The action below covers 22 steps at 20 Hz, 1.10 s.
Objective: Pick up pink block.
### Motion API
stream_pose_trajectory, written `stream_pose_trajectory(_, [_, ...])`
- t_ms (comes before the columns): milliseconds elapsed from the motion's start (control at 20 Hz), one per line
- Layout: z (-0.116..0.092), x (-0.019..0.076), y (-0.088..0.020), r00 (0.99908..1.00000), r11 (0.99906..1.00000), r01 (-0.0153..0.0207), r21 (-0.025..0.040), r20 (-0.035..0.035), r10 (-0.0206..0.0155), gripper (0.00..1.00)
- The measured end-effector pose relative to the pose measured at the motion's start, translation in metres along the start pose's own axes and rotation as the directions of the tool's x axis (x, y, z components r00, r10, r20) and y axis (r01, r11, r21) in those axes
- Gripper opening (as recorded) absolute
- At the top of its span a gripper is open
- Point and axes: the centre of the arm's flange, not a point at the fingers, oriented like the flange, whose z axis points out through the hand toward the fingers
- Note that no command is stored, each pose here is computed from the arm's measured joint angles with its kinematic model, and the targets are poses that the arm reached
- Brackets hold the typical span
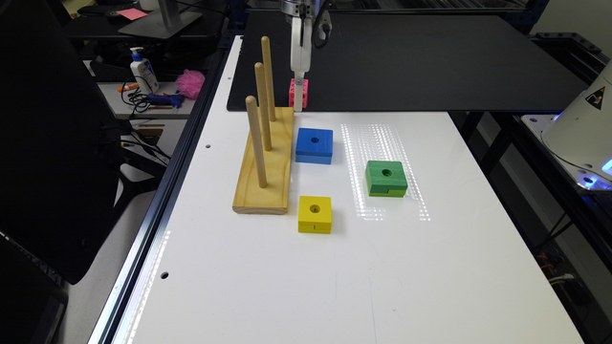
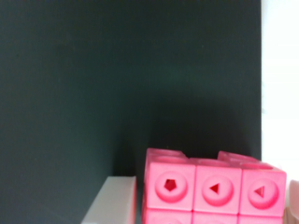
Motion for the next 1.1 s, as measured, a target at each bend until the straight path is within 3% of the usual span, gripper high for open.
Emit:
stream_pose_trajectory(1000, [0.0070,-0.0005,0.0003,0.999999,0.999999,0.0012,0.0011,-0.0010,-0.0012,1.00])
stream_pose_trajectory(1050, [0.0065,0.0003,0.0016,0.999997,0.999999,-0.0011,0.0010,-0.0021,0.0011,0.00])
stream_pose_trajectory(1100, [0.0065,0.0003,0.0016,0.999997,0.999999,-0.0011,0.0010,-0.0021,0.0011,0.00])
